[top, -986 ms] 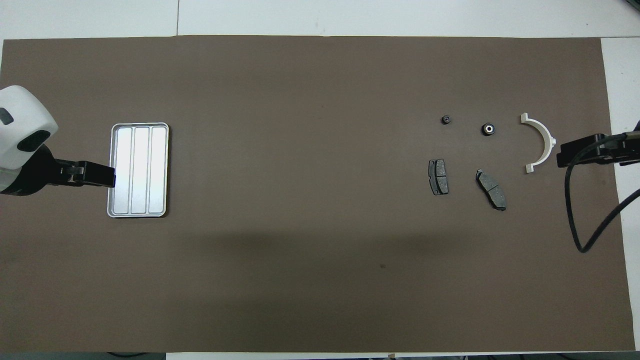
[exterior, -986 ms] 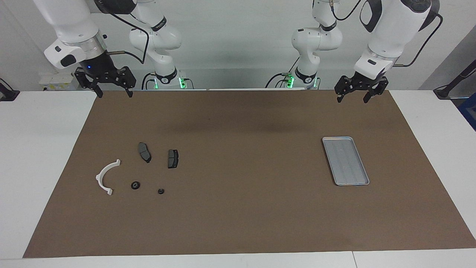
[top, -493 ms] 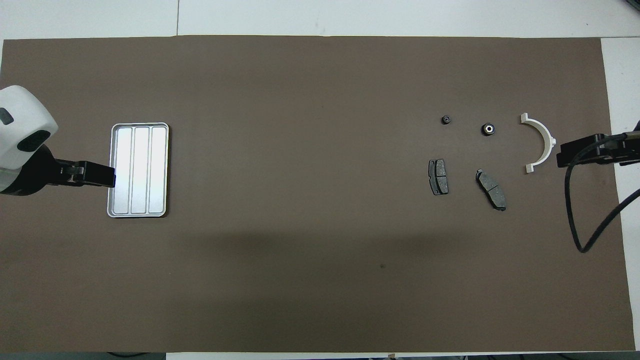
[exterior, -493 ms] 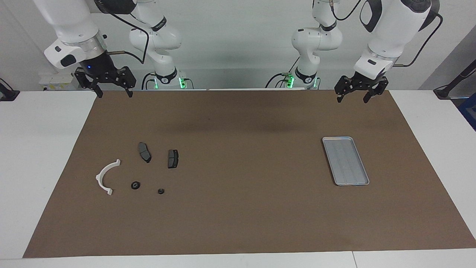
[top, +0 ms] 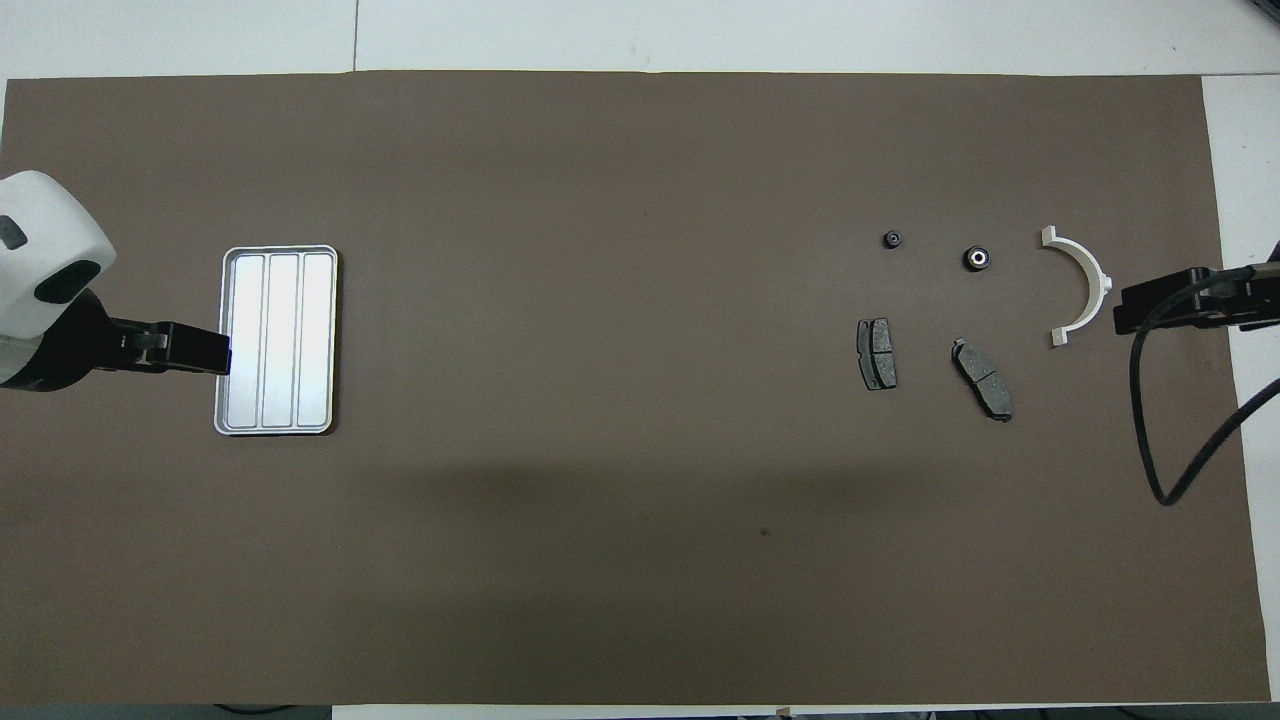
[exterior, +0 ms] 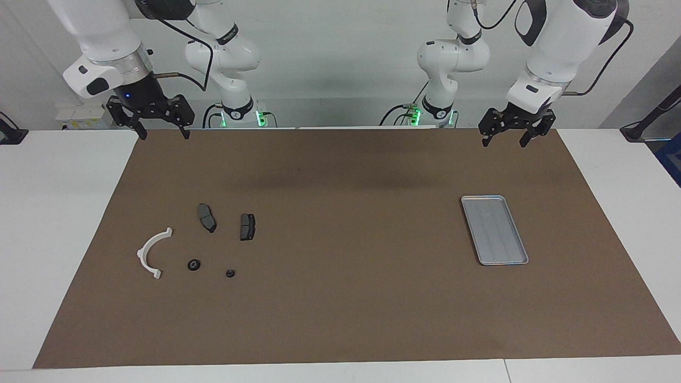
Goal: Pick bearing gear from pile to tray
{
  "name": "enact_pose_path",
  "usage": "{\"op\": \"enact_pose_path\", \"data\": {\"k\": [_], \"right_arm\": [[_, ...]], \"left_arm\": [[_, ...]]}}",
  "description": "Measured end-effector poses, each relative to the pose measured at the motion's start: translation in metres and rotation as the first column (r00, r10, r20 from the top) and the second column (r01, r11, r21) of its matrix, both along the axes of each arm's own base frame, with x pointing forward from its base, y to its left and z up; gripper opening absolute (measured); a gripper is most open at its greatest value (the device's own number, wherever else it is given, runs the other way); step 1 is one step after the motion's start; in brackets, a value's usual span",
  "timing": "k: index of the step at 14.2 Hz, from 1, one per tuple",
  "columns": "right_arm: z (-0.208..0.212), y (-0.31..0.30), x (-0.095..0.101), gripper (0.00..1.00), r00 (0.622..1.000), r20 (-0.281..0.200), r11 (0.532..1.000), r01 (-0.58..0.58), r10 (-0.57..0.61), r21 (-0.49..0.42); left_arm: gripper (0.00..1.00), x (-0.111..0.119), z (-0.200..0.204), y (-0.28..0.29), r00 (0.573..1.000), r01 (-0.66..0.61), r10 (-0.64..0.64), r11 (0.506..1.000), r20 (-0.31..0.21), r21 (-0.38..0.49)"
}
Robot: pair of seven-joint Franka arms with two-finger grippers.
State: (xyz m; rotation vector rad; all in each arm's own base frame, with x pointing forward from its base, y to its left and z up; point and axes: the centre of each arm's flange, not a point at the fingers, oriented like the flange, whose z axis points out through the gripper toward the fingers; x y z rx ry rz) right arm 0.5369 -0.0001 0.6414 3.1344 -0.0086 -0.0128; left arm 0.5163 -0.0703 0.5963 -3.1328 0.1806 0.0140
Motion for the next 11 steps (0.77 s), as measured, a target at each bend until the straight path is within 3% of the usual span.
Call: {"op": "enact_pose_path", "data": {"k": [5, 11], "right_arm": [[-0.01, -0.001, 0.012, 1.0, 0.998, 0.062, 1.0, 0.002, -0.002, 0.0], [-0.089, -0.009, 0.056, 1.0, 0.995, 0.052, 0.996, 0.09, -0.09, -0.014]], "left_arm": [[1.0, 0.0, 0.0, 0.0, 1.0, 0.0, 0.0, 1.0, 0.0, 0.0], [1.0, 0.0, 0.0, 0.0, 1.0, 0.0, 0.0, 1.0, 0.0, 0.0]]}}
